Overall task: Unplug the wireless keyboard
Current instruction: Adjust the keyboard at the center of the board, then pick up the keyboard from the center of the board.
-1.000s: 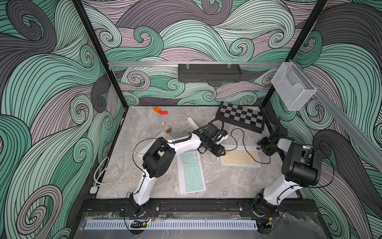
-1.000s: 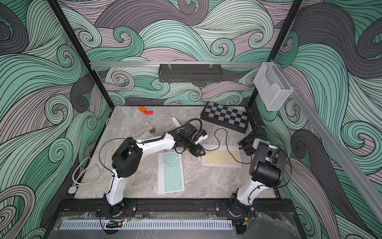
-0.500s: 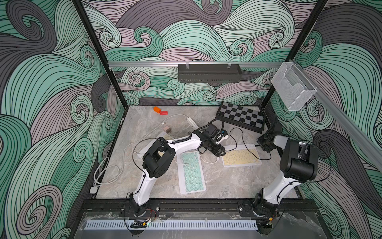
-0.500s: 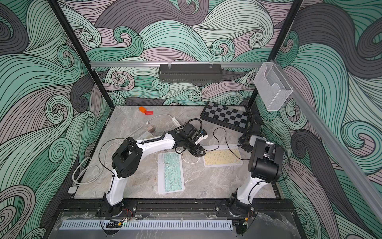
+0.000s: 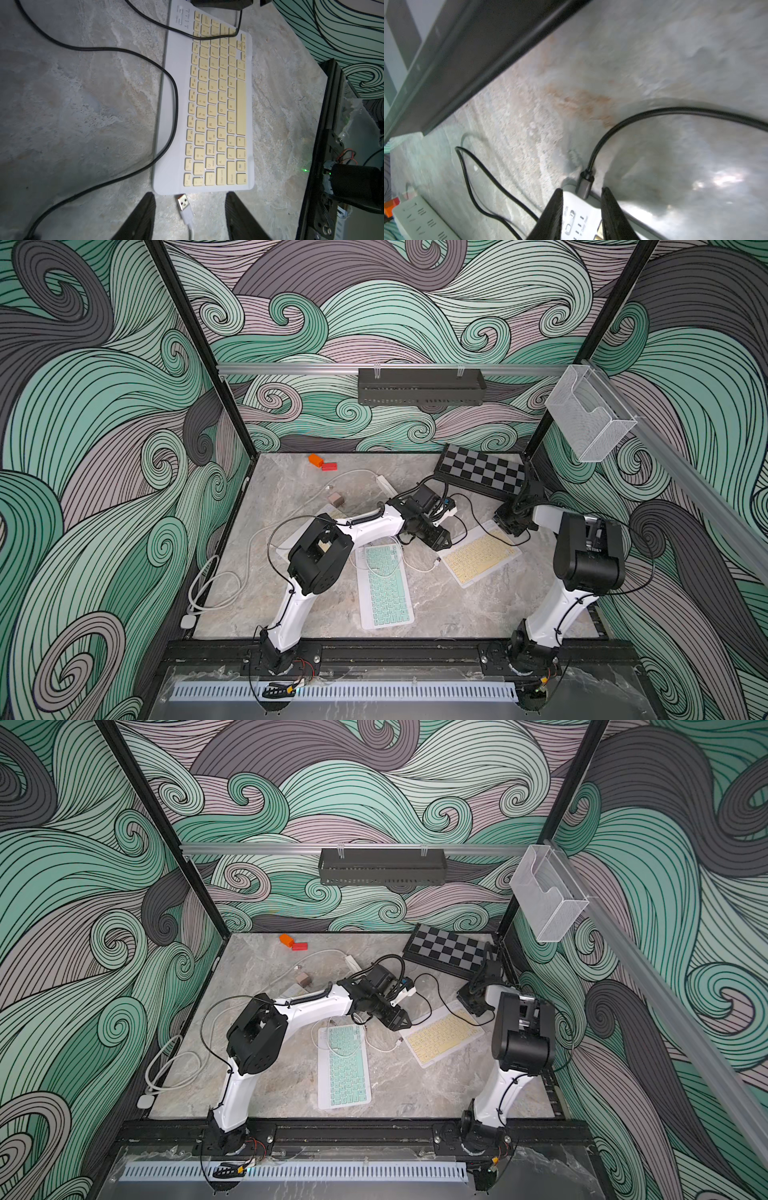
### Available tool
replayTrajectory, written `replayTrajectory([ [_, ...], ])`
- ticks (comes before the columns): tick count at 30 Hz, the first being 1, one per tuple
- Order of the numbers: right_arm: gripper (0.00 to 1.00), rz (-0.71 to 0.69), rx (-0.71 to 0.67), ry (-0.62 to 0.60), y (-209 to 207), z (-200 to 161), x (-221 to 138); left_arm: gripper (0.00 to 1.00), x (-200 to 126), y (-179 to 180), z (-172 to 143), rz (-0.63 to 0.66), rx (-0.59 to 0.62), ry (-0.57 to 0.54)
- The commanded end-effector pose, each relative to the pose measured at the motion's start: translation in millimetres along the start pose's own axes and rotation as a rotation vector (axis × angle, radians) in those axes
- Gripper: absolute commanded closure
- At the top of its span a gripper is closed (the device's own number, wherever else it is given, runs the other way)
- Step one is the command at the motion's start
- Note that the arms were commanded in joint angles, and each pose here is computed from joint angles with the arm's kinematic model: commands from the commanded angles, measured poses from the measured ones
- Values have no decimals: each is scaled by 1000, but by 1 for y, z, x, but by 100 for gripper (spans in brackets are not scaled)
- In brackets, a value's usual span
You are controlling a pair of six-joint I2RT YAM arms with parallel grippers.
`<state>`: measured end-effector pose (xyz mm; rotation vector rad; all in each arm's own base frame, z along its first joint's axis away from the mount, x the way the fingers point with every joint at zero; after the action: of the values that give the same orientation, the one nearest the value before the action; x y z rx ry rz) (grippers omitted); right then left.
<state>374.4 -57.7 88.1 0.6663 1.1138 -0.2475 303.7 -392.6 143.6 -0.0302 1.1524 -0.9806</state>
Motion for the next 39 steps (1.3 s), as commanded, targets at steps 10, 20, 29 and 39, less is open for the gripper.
replayTrajectory([
  [10, 64, -53, -39, -43, 12, 18, -6, 45, 6, 7, -5, 7, -13, 39],
  [20, 67, -61, -8, 7, 13, 22, 16, 46, 3, 6, -5, 14, -5, 38],
  [29, 56, -77, 10, -6, 10, 24, 14, 46, 2, 5, -5, 12, -10, 37],
  [39, 70, -135, 66, -19, 4, 28, 29, 46, -2, 5, -7, 17, -8, 32],
])
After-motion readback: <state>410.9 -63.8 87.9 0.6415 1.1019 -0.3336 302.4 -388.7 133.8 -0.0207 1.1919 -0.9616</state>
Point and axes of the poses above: each gripper's point midway between its finger pads, its own x axis out along the fingers, its own y axis along the line the jaws close on, z = x × y, the point moved 8 cm from there along -x, back along the fingers, and after that the axes turned 13 degrees about -x, right-handed, at the moved point
